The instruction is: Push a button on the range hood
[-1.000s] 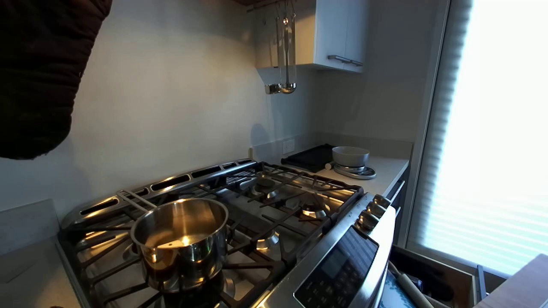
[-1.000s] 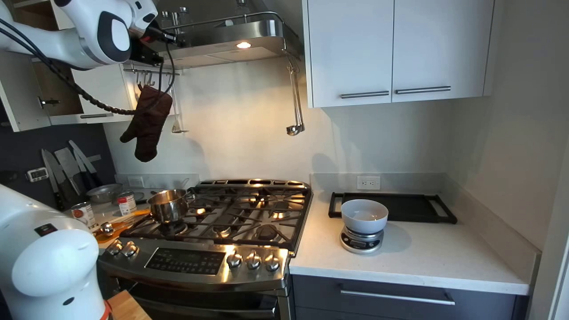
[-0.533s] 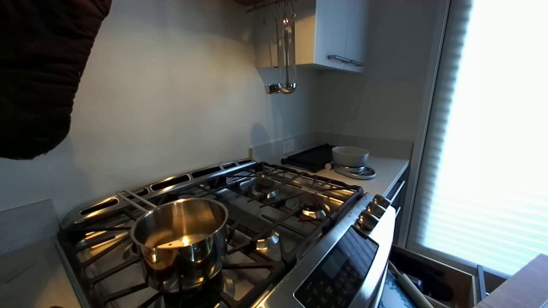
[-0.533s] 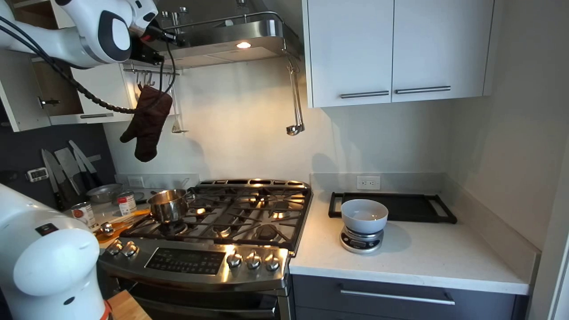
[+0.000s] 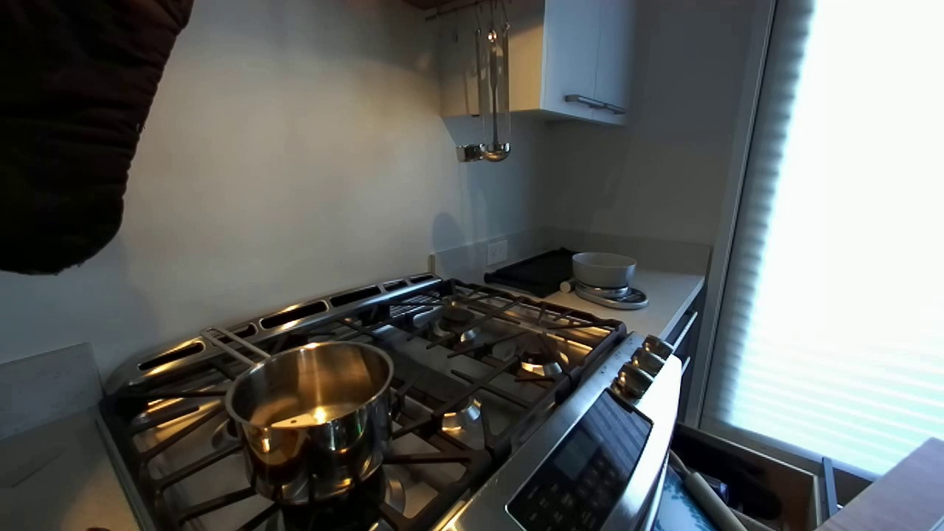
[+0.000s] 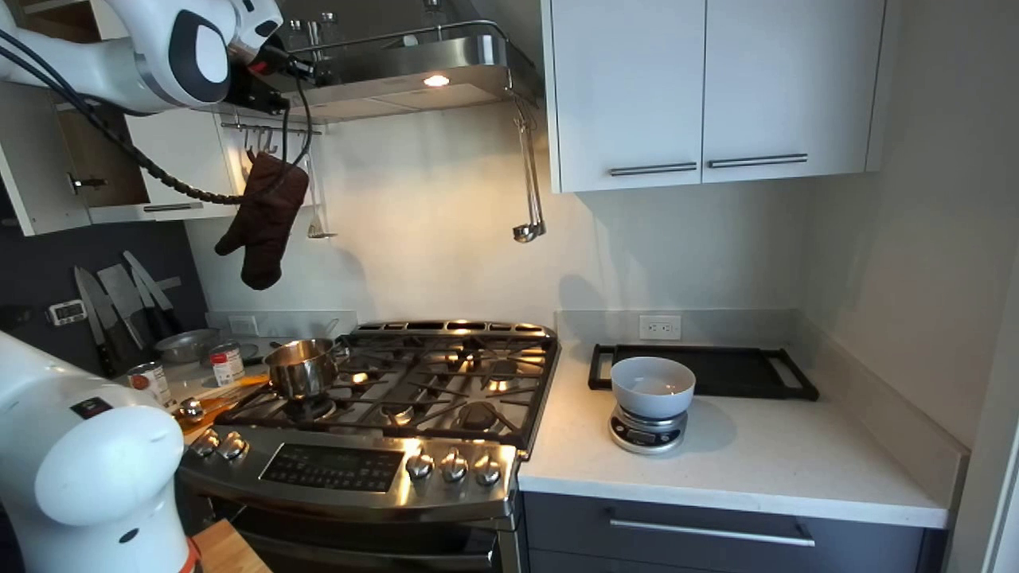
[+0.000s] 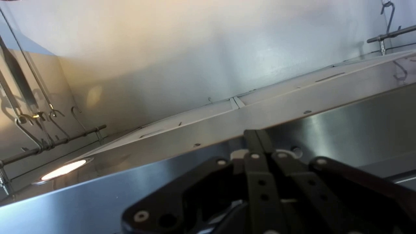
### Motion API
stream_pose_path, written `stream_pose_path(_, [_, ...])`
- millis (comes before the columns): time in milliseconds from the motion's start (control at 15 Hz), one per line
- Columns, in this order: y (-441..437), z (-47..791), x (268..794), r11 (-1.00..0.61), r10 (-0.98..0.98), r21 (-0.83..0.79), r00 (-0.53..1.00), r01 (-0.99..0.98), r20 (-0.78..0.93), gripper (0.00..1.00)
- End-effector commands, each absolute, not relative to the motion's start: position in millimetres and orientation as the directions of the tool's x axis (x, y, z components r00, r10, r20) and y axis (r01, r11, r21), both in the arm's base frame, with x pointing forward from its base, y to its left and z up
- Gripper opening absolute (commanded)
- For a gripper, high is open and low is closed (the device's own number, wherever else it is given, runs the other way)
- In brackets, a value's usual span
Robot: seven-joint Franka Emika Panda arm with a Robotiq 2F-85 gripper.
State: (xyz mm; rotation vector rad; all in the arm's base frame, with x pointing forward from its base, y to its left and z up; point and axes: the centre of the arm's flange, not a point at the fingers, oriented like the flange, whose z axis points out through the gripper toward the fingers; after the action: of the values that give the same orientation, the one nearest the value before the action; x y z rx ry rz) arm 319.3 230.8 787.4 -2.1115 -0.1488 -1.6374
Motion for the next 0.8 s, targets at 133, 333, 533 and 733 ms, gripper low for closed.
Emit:
stream_pose_path(133, [217,793,288,-0.887,-0.16,-0.309,0.4,0.343,0.903,0.0])
stream_pose_path(333, [214,795,275,-0.889,-0.133,-0.313,0.465,0.334,0.875,0.0])
stream_pose_path(533, [213,794,264,-0.891,-0.085,-0.316,0.566,0.325,0.82,0.0])
stream_pose_path(733, [214,793,255,-0.893,-0.028,-0.323,0.677,0.314,0.735,0.27])
